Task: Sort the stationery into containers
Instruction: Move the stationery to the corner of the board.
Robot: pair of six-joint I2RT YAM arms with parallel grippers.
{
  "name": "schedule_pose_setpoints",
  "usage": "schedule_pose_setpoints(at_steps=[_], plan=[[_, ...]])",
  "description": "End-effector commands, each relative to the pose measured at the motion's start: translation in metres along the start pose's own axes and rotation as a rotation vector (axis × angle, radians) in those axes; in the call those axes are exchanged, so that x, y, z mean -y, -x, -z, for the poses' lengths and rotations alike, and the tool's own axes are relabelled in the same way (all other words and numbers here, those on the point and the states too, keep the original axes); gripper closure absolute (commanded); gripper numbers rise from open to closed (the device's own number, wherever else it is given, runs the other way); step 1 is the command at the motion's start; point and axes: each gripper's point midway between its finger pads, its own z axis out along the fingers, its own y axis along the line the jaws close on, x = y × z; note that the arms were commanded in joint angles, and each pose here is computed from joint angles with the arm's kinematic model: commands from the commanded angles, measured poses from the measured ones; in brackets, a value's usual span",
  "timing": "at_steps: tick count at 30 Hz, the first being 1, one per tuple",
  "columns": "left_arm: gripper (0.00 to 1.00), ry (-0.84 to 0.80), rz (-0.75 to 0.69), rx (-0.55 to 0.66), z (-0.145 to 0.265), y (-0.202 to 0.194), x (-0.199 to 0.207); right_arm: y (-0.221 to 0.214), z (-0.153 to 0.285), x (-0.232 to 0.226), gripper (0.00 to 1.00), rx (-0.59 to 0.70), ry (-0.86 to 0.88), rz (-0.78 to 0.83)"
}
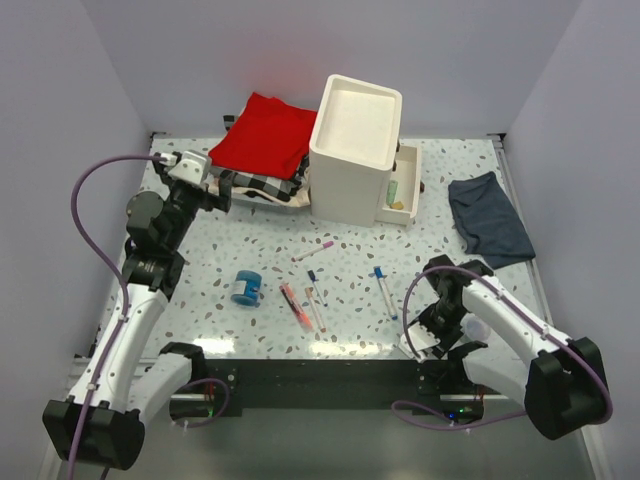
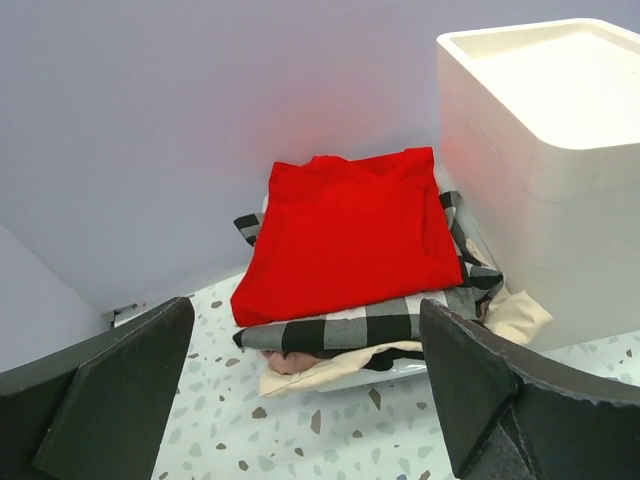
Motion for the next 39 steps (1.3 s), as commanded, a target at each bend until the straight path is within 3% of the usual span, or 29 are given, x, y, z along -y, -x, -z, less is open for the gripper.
schedule_pose_setpoints(at_steps=[1,13,21,26,39], plan=[[0.00,0.018,-0.007,0.030,-0.004,0.013,-0.008,0.018,-0.007,0.021,0.50,0.040,0.028,0.730],[0.00,0.009,0.017,0.016,-0.015,0.010,-0.009,-0.010,-0.044,0.042,0.51,-0.086,-0.037,0.769],[0.00,0.002,0.035,0.022,-0.016,0.007,-0.008,-0.034,-0.017,0.077,0.52,-0.138,-0.013,0.590],[0.00,0.000,0.039,0.019,-0.016,0.004,-0.007,-0.034,-0.004,0.109,0.50,-0.151,-0.107,0.580],[0.00,-0.007,0.045,0.019,-0.015,0.003,-0.005,-0.050,-0.005,0.092,0.43,-0.240,-0.023,0.619]])
